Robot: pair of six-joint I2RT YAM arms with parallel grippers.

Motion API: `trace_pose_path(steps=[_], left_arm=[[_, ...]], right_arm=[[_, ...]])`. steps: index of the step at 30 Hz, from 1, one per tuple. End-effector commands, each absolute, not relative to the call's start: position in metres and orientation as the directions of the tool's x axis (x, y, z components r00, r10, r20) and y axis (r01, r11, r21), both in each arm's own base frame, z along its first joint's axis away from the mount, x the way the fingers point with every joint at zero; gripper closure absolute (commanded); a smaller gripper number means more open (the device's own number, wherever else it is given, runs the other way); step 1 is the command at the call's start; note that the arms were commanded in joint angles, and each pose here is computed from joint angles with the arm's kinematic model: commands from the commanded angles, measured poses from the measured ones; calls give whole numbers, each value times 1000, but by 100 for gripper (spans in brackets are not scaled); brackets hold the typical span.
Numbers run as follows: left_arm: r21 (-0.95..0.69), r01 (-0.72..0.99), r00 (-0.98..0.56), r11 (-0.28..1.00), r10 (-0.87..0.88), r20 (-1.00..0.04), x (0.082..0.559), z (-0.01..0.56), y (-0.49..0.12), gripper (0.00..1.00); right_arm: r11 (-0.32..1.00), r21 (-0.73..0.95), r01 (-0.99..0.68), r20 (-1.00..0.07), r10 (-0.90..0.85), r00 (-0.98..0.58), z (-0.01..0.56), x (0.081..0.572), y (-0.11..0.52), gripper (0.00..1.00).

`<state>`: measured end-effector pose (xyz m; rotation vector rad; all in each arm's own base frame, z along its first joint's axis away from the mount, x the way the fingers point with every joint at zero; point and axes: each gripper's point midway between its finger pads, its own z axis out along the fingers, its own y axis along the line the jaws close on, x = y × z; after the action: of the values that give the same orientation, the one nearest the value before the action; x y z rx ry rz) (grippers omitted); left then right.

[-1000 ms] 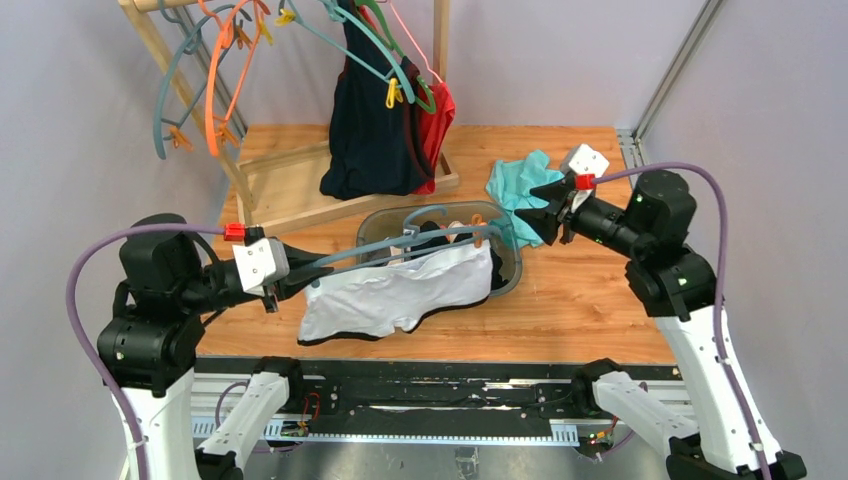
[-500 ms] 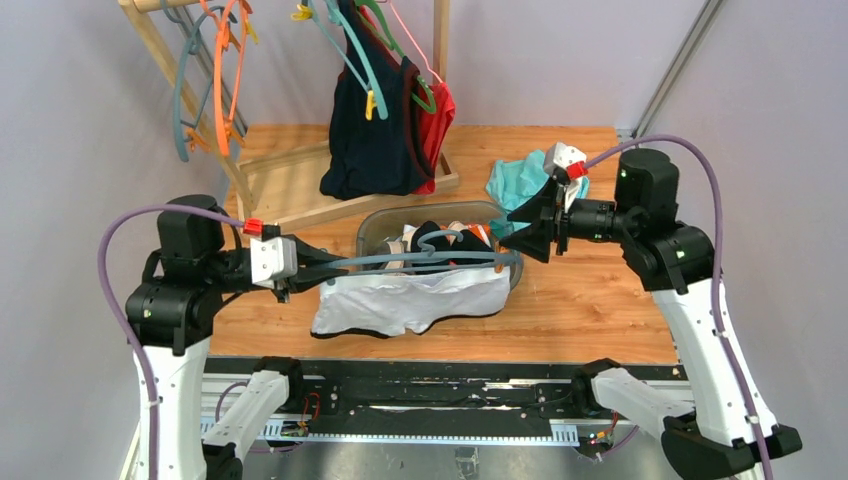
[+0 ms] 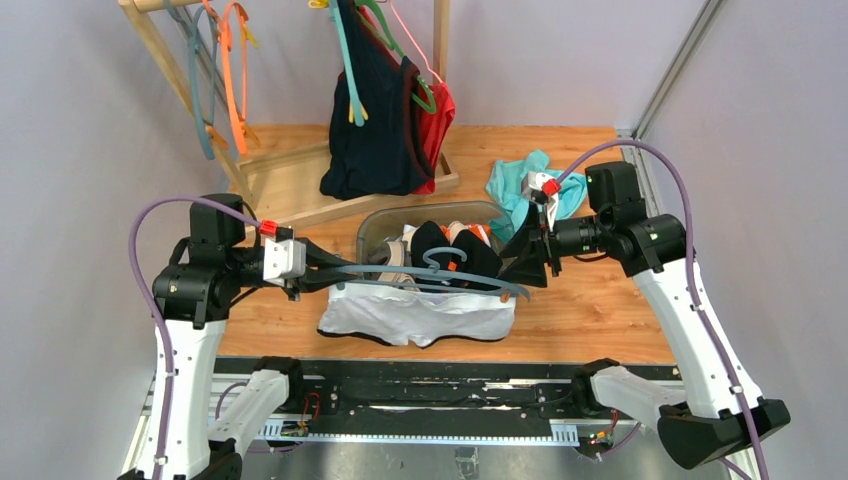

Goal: Remove the underwear clipped to the hanger
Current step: Remove the underwear from the hanger.

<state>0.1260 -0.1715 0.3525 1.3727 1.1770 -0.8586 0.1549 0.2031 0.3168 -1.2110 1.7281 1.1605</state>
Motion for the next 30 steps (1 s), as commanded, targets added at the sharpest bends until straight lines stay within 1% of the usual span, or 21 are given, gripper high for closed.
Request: trace_pose_path(steps=[1,7,16,24,30], left_arm=[[325,945,317,37,141,-938,125,357,-175,100],[343,939,334,36,152,-930,129,350,-174,100],[397,918,387,28,166,-907,133,343,-173,100],[417,908,407,27,177,-896,135,339,-172,100],[431,902,420,27,185,-889,136,337,-172,100]], right_arm=[[119,303,-946,-886,-329,-325,303,143,199,44],[138,324,-936,-869,-347,-352,291,144,193,43],[109,424,-899,-828,-356,-433,277,138,190,43],[102,443,-891,-817,-363,-448,268,137,189,43],[96,455,-885,-813,-361,-457,265,137,189,49]])
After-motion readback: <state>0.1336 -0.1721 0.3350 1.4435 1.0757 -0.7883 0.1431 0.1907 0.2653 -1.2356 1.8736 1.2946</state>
